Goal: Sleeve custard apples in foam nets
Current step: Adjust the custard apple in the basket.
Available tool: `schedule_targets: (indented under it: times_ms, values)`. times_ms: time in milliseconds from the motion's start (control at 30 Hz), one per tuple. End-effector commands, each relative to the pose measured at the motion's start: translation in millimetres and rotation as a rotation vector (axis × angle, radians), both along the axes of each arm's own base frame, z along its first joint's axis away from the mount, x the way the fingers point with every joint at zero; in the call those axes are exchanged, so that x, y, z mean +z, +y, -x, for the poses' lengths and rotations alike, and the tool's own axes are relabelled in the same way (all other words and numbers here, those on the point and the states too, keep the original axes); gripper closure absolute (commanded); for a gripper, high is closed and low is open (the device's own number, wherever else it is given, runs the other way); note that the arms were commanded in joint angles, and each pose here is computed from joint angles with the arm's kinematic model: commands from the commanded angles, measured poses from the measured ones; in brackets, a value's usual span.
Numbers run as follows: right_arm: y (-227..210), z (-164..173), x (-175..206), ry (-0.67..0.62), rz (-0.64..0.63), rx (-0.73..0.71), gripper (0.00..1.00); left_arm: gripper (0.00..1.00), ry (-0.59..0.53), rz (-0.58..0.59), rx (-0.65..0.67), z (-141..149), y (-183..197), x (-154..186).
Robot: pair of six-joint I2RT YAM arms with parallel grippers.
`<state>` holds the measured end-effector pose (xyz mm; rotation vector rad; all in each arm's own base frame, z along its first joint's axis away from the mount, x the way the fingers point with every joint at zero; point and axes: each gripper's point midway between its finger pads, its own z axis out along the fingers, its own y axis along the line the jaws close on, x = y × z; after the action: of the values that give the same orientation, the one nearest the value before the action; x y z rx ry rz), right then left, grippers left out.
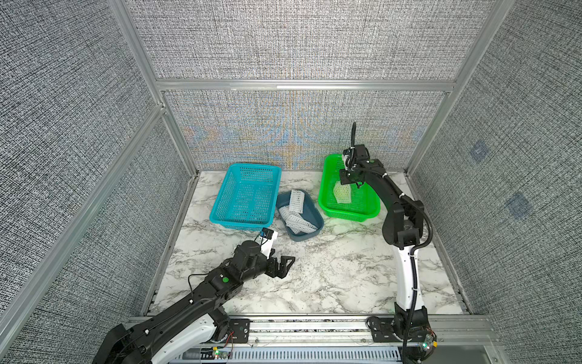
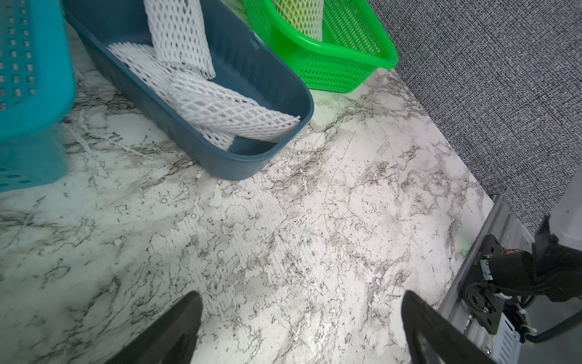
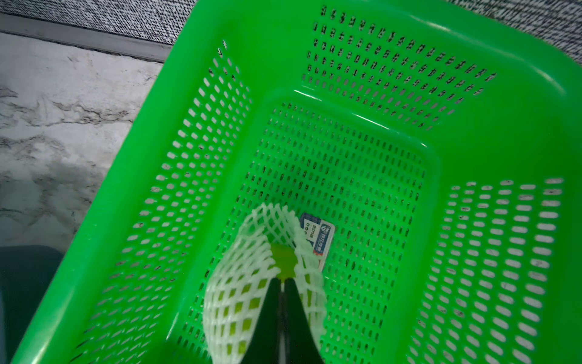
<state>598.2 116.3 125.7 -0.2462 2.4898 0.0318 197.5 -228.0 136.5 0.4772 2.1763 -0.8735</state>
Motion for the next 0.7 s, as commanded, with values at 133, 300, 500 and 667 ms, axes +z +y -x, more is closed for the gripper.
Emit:
schedule_targets:
  times_ms: [133,300,500,667]
  values:
    - [2.6,5.1,-3.2,0.041,-0.004,-0.003,0.77,0.0,-0.025,0.007,0.002,-1.6,0.3,4.9]
    - [5.3,8.0,22.3,-0.007,-0.009,0.011,0.43,0.01,-0.038,0.01,0.003,-2.6,0.3,9.1]
    - [4.3,24.5,66.0,-0.059,-0.014,0.013,0.28,0.0,-0.079,0.024,0.013,-5.5,1.5,21.8]
    - [4.9,72.9,66.3,-0.025,0.007,0.029,0.04,0.01,-0.104,0.019,0.039,-8.9,6.0,26.0]
